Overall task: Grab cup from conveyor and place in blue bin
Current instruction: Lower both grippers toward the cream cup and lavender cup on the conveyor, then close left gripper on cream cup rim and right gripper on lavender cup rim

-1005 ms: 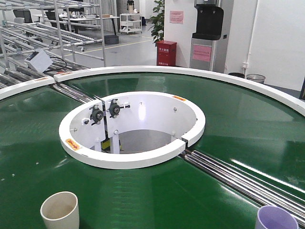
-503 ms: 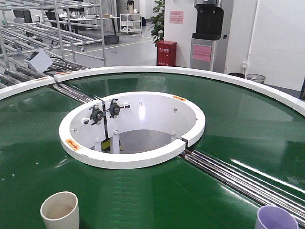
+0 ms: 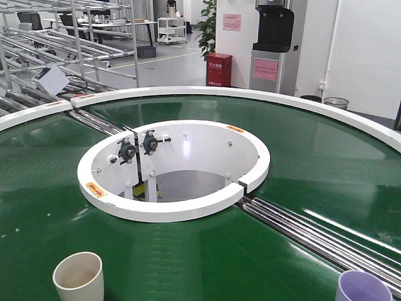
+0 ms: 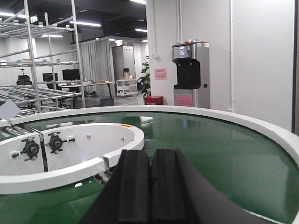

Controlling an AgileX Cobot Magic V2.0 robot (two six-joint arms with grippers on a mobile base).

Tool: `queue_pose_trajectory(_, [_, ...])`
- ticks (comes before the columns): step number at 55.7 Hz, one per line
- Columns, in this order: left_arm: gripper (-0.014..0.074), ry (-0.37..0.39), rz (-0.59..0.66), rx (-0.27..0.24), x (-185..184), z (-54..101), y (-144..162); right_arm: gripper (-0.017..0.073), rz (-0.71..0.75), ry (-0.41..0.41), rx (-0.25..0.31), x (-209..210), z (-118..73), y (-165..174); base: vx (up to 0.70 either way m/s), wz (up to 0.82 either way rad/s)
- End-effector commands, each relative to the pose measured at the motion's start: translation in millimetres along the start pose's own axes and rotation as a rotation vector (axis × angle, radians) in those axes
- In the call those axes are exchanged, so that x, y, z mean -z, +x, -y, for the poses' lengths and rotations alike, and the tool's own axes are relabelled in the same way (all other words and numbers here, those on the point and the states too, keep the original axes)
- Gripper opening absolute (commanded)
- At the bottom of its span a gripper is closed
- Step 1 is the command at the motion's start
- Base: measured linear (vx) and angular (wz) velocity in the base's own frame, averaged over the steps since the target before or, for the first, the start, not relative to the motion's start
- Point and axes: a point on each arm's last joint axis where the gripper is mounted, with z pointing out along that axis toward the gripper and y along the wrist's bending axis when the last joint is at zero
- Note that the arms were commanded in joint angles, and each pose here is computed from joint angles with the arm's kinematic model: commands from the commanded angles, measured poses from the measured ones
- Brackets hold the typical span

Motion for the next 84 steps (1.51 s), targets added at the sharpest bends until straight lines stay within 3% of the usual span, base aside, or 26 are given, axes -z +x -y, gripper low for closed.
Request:
queue_pose_trajectory(1, [-0.0003,0.005,0.144,-0.068,4,3.9,-53,-0.0009,0.020,0.006,0.020,-7,-3.3,-41,0.00,0.00])
queue_pose_trajectory(5, [-0.0003,0.011,0.108,-0.119,-1,6.7,-77,-0.0009,-0.020,0.014,0.020,-15,-4.3,-56,0.00,0.00])
queue_pose_trajectory(10, [-0.0003,0.021,0.001,-0.156,-14,8.4,-84,-0.0009,-0.068,0.018,0.020,-31,-4.9,-62,0.00,0.00])
queue_pose_trajectory(26, [0.0010,0.022,-0.253,-0.154,-66,6.3,-56,0.0000,-0.303,0.041,0.022,-69,-2.1,-34,0.00,0.00])
queue_pose_trajectory(34, [0.0076,0.022,-0.376,-0.151,-87,4.8,-37,0.0036,-0.357,0.044,0.022,-81,-1.3,-25,0.00,0.00])
queue_pose_trajectory(41, [0.0196,0.019,-0.450,-0.150,-104,3.4,-22,0.0114,-0.390,0.047,0.022,-87,-0.8,-20,0.00,0.00])
queue_pose_trajectory(47, [0.0340,0.008,-0.457,-0.149,-119,1.8,-12,0.0218,-0.399,0.047,0.022,-88,-0.7,-18,0.00,0.00])
queue_pose_trajectory(54, [0.0440,-0.005,-0.440,-0.148,-133,0.1,-5,0.0374,-0.399,0.047,0.022,-88,-0.7,-18,0.00,0.00])
queue_pose_trajectory(64, [0.0449,-0.002,-0.534,-0.141,-151,-0.5,8,0.0526,-0.397,0.047,0.022,-88,-0.7,-19,0.00,0.00])
queue_pose_trajectory(74, [0.0449,0.026,-0.641,-0.144,-204,3.5,-13,0.0542,-0.397,0.048,0.017,-88,-0.8,-19,0.00,0.00])
queue_pose_trajectory(84, [0.0449,0.077,-0.909,-0.131,-263,8.1,-19,0.0542,-0.397,0.050,-0.012,-88,-1.1,-18,0.00,0.00])
